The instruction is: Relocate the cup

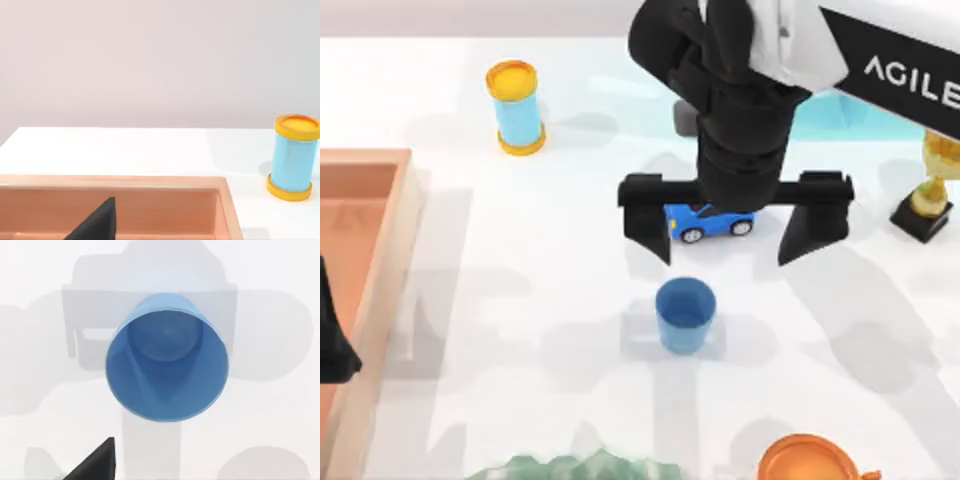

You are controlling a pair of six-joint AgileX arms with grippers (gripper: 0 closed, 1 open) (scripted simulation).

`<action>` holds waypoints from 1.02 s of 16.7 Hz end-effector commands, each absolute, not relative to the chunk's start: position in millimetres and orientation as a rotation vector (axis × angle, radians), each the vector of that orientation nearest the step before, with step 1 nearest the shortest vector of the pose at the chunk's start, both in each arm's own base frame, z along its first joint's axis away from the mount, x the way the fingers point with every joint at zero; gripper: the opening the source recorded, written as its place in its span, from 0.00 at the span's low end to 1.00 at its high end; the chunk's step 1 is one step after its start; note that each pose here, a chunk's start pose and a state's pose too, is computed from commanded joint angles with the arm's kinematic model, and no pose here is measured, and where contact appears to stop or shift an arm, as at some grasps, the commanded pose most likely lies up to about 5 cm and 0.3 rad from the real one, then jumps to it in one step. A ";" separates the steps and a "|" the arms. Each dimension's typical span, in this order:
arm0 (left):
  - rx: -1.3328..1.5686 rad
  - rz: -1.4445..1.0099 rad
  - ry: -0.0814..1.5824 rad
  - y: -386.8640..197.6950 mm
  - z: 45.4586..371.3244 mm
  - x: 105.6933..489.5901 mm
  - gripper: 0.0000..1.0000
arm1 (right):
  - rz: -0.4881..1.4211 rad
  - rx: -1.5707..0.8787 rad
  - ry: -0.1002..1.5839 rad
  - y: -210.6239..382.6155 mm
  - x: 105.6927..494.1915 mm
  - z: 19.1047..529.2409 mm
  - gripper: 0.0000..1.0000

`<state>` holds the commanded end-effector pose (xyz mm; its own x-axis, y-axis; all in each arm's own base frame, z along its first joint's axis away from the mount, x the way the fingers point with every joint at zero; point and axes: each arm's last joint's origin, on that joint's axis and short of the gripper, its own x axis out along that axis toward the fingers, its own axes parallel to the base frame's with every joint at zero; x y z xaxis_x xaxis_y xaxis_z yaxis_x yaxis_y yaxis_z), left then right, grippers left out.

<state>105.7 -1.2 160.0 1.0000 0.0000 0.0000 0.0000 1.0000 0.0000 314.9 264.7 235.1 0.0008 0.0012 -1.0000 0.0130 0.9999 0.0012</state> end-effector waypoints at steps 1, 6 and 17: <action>0.000 0.000 0.000 -1.2 160.0 105.7 1.00 | -0.009 0.009 1.572 265.2 315.0 230.9 1.00; 0.000 0.000 0.000 -1.2 160.0 105.7 1.00 | -0.002 0.013 1.563 268.3 317.8 176.4 1.00; 0.000 0.000 0.000 -1.2 160.0 105.7 1.00 | -0.007 0.008 1.571 266.3 313.8 136.0 0.77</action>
